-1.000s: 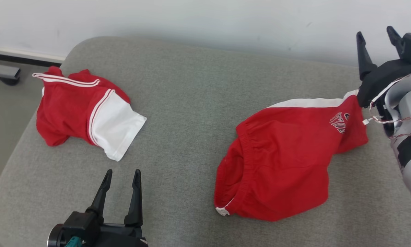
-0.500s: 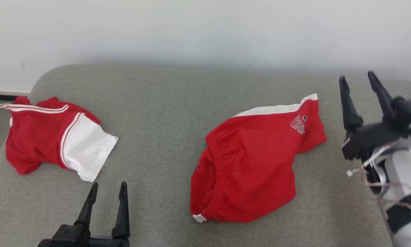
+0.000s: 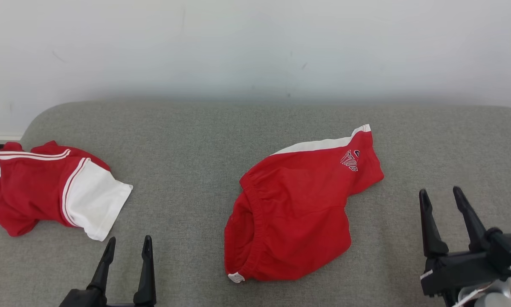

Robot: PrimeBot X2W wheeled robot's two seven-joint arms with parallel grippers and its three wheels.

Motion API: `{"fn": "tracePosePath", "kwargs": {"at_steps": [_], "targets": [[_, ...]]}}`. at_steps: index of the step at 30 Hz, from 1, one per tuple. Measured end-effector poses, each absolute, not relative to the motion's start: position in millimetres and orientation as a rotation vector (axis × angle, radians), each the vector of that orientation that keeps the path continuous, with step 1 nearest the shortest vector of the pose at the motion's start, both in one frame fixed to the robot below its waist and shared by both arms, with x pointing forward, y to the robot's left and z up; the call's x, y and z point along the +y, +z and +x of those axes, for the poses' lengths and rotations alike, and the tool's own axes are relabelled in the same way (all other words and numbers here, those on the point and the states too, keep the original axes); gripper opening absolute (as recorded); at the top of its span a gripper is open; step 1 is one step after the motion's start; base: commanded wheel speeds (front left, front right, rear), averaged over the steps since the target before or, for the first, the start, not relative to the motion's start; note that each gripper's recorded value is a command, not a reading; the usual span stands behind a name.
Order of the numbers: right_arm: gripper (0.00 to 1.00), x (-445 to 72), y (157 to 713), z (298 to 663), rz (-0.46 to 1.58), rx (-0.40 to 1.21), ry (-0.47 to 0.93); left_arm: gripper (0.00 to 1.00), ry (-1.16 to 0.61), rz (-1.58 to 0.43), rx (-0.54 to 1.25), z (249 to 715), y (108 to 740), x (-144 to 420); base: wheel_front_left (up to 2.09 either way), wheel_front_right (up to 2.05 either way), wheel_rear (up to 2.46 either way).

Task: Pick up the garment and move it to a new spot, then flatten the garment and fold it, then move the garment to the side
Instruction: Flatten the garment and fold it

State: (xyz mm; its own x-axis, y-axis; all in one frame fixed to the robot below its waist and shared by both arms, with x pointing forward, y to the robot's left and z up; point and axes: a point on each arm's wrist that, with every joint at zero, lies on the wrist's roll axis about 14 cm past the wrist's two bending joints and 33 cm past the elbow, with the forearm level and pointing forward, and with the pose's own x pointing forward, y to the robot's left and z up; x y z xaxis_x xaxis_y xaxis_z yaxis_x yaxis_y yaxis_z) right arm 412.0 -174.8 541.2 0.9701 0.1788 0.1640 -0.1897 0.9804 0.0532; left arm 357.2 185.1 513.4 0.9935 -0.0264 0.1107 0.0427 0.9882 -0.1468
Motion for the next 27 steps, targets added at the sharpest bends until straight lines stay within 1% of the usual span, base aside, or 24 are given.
{"fn": "tracePosePath", "kwargs": {"at_steps": [3, 7, 19, 27], "targets": [[1.00, -176.7, 526.9, 402.7, 0.070, -0.122, 0.175, 1.00, -0.035, -0.147, -0.109, 357.5, 513.4, 185.2, 0.00, 0.00, 0.00], [1.00, -176.4, 520.1, 402.8, 0.065, -0.092, 0.174, 1.00, -0.034, -0.143, -0.107, 357.1, 512.8, 185.6, 0.00, 0.00, 0.00], [1.00, -155.3, 476.2, 431.4, -0.012, 0.092, 0.254, 1.00, 0.008, -0.146, -0.094, 350.8, 508.1, 198.9, 0.00, 0.00, 0.00], [1.00, -133.1, 426.9, 440.7, -0.059, 0.263, 0.327, 1.00, 0.052, -0.144, -0.084, 348.0, 504.9, 211.9, 0.00, 0.00, 0.00]]}}
